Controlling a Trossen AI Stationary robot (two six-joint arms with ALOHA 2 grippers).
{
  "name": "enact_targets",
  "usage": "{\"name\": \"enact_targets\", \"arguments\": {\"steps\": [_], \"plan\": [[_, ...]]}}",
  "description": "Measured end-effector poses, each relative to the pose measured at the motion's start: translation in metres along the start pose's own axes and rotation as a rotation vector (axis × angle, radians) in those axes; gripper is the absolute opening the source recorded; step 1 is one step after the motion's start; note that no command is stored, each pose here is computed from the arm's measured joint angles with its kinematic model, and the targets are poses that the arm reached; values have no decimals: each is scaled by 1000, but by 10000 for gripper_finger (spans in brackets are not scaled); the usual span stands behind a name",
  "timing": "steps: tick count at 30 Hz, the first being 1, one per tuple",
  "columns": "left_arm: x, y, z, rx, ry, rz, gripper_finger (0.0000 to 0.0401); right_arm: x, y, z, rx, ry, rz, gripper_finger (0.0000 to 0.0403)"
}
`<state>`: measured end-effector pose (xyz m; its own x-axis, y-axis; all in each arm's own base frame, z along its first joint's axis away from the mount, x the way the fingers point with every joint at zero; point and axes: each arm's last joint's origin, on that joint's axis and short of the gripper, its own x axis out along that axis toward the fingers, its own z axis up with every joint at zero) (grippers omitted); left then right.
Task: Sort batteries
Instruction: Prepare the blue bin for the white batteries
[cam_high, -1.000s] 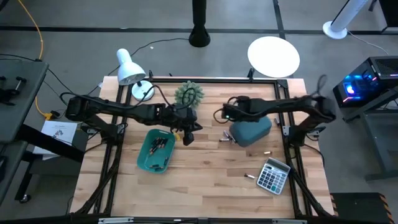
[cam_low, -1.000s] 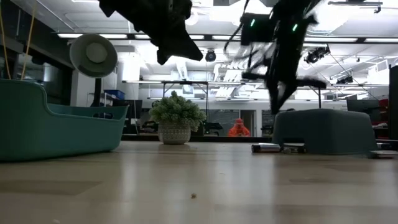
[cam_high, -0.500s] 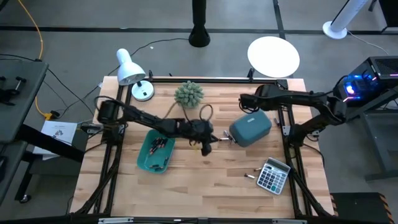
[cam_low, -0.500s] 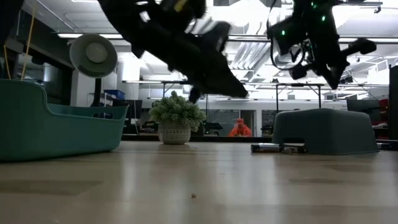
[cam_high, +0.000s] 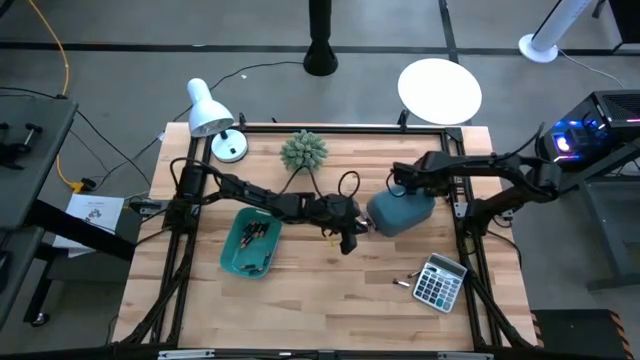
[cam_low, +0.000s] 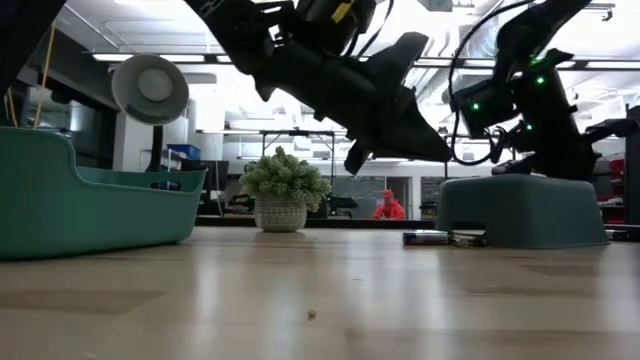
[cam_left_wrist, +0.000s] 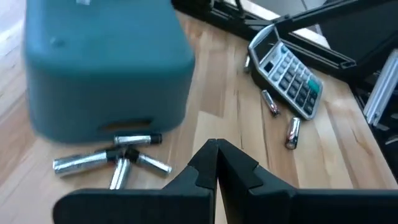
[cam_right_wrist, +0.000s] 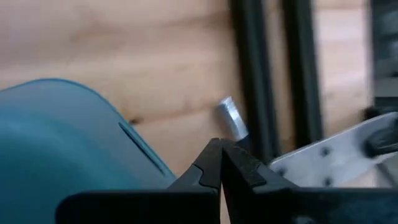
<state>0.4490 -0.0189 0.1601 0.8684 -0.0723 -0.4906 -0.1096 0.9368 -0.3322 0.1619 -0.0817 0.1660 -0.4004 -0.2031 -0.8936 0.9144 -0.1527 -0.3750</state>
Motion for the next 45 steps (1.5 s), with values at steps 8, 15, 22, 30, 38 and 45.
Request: {"name": "enact_targets", "arguments": {"steps": [8,15,22,30,38,45], "plan": [[-16,24,-11,45,231,245,0,-21,12,-22,-68,-14,193,0],[-23,27,-14,128,328,249,0,-30,11,-32,-89,-33,237,0],[-23,7,-16,154,325,130,0,-32,11,-39,-125,-35,243,0],[-22,1,-25,183,295,136,0,-34,14,-45,-161,-13,279,0],[-21,17,-37,74,224,164,0,-37,16,-51,-176,-1,315,0],[-22,22,-49,67,230,179,0,-41,26,-54,-169,6,423,0]]}}
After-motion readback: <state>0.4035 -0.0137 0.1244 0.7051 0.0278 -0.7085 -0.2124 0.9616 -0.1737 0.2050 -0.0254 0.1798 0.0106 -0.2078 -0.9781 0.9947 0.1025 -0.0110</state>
